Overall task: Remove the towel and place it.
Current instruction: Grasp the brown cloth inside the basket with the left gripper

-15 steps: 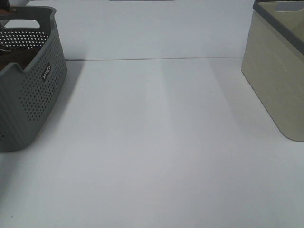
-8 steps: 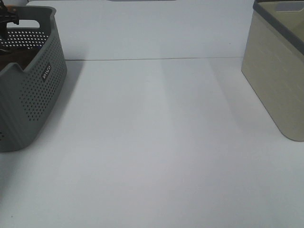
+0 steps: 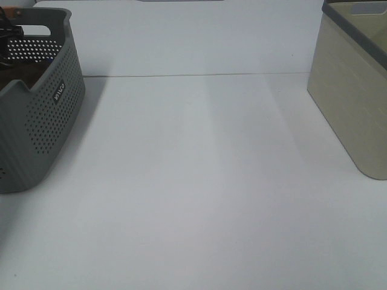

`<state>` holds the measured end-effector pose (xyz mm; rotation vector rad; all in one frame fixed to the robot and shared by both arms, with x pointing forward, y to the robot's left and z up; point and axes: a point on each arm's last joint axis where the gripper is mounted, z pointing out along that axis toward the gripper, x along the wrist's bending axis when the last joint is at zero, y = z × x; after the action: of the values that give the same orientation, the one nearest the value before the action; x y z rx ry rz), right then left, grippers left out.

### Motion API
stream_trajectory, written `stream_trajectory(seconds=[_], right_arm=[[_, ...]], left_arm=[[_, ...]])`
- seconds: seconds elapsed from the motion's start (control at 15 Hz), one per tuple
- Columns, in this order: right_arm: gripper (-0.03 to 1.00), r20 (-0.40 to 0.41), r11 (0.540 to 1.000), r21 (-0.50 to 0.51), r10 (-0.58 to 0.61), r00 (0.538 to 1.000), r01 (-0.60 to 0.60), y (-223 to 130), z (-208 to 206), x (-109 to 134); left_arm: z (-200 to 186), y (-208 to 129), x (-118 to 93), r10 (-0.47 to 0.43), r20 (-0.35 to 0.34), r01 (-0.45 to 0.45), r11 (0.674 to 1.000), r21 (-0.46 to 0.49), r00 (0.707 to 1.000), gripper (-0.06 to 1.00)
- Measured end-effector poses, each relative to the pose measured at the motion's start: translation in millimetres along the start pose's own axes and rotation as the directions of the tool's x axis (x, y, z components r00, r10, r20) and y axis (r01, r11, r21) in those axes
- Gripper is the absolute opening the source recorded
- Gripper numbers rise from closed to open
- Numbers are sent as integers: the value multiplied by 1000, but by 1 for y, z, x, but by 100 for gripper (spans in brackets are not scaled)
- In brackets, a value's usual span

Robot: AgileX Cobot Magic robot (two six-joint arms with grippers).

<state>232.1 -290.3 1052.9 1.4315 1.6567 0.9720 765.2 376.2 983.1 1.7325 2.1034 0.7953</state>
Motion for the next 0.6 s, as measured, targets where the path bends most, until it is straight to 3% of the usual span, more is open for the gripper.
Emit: stream_trajectory(seconds=[0.33,0.6], right_arm=[[75,0,1000,0,0,1000,0,0,0,0],[75,0,1000,0,0,1000,0,0,0,0]], left_arm=[[14,-3,13,-42,-6,42,999,-11,999,59],[20,-3,6,-65,54,67,997,-34,996,56]])
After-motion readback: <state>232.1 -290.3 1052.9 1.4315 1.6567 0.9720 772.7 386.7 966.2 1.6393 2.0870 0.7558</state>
